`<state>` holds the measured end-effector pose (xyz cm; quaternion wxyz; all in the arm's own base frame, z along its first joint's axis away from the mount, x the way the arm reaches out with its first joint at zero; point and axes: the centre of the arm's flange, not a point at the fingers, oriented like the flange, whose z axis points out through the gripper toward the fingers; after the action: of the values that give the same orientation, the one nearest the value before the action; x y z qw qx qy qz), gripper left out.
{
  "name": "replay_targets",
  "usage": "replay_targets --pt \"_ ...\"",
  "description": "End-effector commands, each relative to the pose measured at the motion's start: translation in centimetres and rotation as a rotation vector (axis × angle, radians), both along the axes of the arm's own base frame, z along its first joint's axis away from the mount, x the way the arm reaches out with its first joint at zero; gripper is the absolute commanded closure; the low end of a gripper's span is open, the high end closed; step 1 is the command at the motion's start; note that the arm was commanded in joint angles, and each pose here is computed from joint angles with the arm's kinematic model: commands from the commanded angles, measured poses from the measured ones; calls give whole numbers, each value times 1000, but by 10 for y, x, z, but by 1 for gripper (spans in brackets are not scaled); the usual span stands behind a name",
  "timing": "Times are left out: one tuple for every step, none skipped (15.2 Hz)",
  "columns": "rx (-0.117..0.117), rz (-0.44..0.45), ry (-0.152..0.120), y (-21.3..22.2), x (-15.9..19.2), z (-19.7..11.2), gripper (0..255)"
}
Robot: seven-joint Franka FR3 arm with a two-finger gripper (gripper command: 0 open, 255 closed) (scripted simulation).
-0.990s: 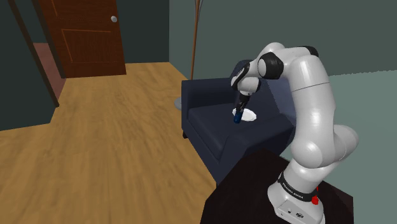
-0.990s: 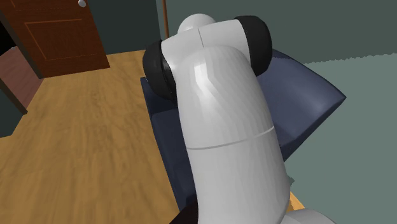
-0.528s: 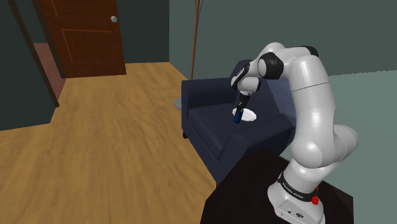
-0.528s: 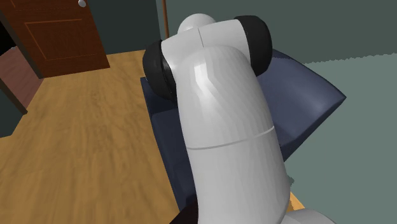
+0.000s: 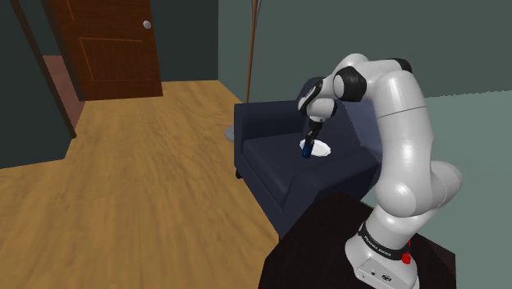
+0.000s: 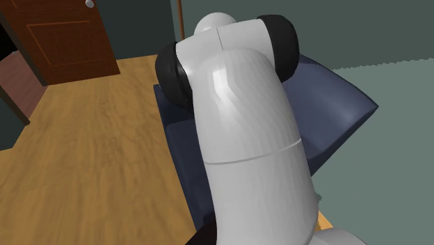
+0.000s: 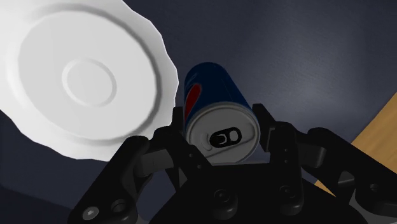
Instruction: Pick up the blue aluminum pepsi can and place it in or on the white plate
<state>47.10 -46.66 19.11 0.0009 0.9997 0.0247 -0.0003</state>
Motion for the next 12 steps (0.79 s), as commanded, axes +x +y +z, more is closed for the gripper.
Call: replay_targets --pt "0 0 0 0 0 9 255" --pt "0 0 0 0 0 14 255" --pt "0 0 0 0 0 20 255" --pt "0 0 0 0 0 25 255" --pt "0 0 0 0 0 30 255" --pt "0 0 0 0 0 36 255" --pt "0 0 0 0 0 41 255" --pt "0 0 0 0 0 46 255" --pt "0 0 0 0 0 51 255" --pt "0 0 0 0 0 57 255" --pt "0 0 0 0 0 62 255" --pt "0 0 0 0 0 67 255"
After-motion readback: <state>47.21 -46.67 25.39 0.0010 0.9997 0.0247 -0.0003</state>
